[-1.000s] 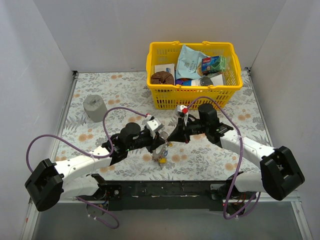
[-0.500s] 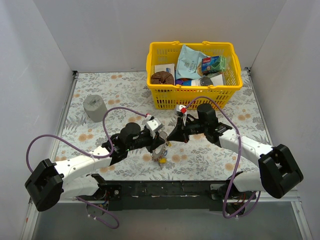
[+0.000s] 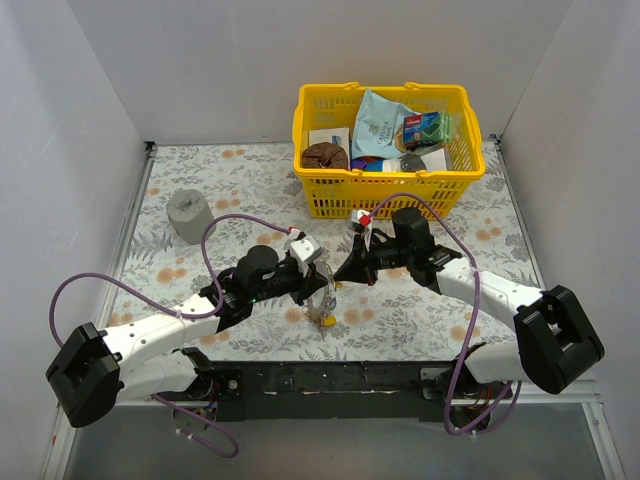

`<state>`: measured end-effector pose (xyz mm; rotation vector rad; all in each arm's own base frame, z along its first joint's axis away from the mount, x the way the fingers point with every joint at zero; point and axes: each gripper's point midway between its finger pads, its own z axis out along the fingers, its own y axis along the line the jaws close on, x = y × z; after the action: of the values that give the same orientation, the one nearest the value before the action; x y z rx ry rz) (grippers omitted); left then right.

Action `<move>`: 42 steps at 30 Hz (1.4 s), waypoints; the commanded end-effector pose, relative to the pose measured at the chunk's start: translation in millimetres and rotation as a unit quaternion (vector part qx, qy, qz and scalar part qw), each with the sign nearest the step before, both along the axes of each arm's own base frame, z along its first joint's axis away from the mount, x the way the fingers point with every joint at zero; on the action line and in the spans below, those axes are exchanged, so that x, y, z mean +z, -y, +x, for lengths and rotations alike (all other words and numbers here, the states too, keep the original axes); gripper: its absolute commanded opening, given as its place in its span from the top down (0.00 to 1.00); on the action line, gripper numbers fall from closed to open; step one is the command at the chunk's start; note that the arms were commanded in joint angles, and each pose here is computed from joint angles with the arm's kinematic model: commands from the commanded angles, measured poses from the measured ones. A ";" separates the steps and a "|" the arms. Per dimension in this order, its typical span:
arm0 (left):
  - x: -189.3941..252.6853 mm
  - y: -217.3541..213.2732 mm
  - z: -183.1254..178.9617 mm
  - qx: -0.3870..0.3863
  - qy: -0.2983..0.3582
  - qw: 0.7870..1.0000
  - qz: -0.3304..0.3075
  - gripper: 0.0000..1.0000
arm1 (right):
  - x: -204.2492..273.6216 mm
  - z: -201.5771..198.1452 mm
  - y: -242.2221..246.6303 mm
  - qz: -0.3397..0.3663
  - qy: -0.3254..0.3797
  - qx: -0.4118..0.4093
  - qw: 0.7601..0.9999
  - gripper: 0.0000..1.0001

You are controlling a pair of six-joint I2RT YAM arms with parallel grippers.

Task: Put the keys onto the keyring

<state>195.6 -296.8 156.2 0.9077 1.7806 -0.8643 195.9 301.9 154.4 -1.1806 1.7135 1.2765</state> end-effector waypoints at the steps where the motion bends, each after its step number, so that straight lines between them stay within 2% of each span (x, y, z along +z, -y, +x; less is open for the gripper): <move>1: 28.9 6.3 -4.7 -0.016 0.028 0.999 -0.038 1.00 | 6.3 8.5 -4.5 0.006 0.018 -0.005 1.000 0.99; 17: 39.9 3.0 -5.6 -0.010 0.042 0.997 -0.060 1.00 | -1.1 2.3 -2.1 -0.002 0.007 0.005 1.000 0.99; 24: 44.6 3.5 -6.5 -0.013 0.047 0.997 -0.068 1.00 | 5.4 2.8 1.6 -0.003 0.030 -0.001 1.000 0.71; 25: 45.1 3.8 -7.1 -0.014 0.047 0.996 -0.069 1.00 | 9.3 2.8 2.7 -0.001 0.039 -0.002 0.999 0.63; 27: 46.5 3.9 -7.5 -0.016 0.050 0.996 -0.071 1.00 | 10.7 3.9 5.6 -0.004 0.053 -0.009 0.999 0.54; 29: 47.9 4.0 -8.3 -0.018 0.052 0.996 -0.073 1.00 | 17.6 4.6 9.1 -0.001 0.073 -0.019 0.997 0.29; 31: 47.7 3.5 -8.3 -0.018 0.054 0.996 -0.073 1.00 | 24.9 3.8 13.2 0.005 0.093 -0.026 0.995 0.20; 36: 49.3 3.2 -10.4 -0.023 0.057 0.995 -0.077 1.00 | 39.0 3.8 21.9 0.025 0.125 -0.037 0.991 0.17; 42: 48.3 2.7 -14.0 -0.034 0.070 0.994 -0.083 1.00 | 49.1 -18.7 23.8 0.071 0.127 0.033 0.989 0.25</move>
<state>185.9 -296.5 180.9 0.8935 1.6605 -0.9226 190.8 277.6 192.0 -1.1943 1.5217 1.1316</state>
